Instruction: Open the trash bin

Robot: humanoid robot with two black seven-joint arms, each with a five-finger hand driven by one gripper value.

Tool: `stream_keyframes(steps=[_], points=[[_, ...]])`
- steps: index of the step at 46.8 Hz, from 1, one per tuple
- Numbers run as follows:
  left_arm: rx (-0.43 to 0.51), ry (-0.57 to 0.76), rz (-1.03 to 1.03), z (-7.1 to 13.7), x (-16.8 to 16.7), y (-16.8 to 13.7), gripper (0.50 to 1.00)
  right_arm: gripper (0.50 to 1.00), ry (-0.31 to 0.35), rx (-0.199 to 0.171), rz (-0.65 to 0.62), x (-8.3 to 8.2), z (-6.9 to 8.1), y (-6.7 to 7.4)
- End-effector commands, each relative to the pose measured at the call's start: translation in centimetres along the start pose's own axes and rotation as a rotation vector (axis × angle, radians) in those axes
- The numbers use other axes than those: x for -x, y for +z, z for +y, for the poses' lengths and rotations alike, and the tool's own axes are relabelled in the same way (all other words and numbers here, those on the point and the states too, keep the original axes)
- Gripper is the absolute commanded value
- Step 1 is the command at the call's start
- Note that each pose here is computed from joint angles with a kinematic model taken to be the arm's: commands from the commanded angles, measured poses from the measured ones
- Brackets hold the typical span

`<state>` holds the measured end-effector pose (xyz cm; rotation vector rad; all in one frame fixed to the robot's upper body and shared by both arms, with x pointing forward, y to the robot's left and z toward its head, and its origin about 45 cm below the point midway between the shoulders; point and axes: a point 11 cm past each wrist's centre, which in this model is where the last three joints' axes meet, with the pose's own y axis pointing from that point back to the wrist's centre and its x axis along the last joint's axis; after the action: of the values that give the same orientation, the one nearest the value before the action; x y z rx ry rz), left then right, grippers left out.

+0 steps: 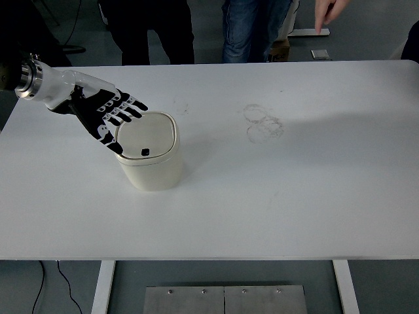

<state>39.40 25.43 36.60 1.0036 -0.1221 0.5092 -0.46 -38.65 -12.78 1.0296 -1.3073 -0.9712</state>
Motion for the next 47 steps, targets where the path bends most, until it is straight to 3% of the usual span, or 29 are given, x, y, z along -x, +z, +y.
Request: stream_keyframes(steps=[1,14,47], points=[[-0.001,-0.015,-0.013,-0.5,0.4,0.4,1.000,0.989,0.000,0.000,0.000,0.0,0.0,0.0],[-0.066,-0.045,-0.032,-0.7,1.5,0.2,1.000,0.991,0.000,0.000,0.000,0.0,0.0,0.0],[-0.078,-0.068,-0.036,-1.6,2.2,0.1,1.000,0.989,0.000,0.000,0.000,0.0,0.0,0.0]])
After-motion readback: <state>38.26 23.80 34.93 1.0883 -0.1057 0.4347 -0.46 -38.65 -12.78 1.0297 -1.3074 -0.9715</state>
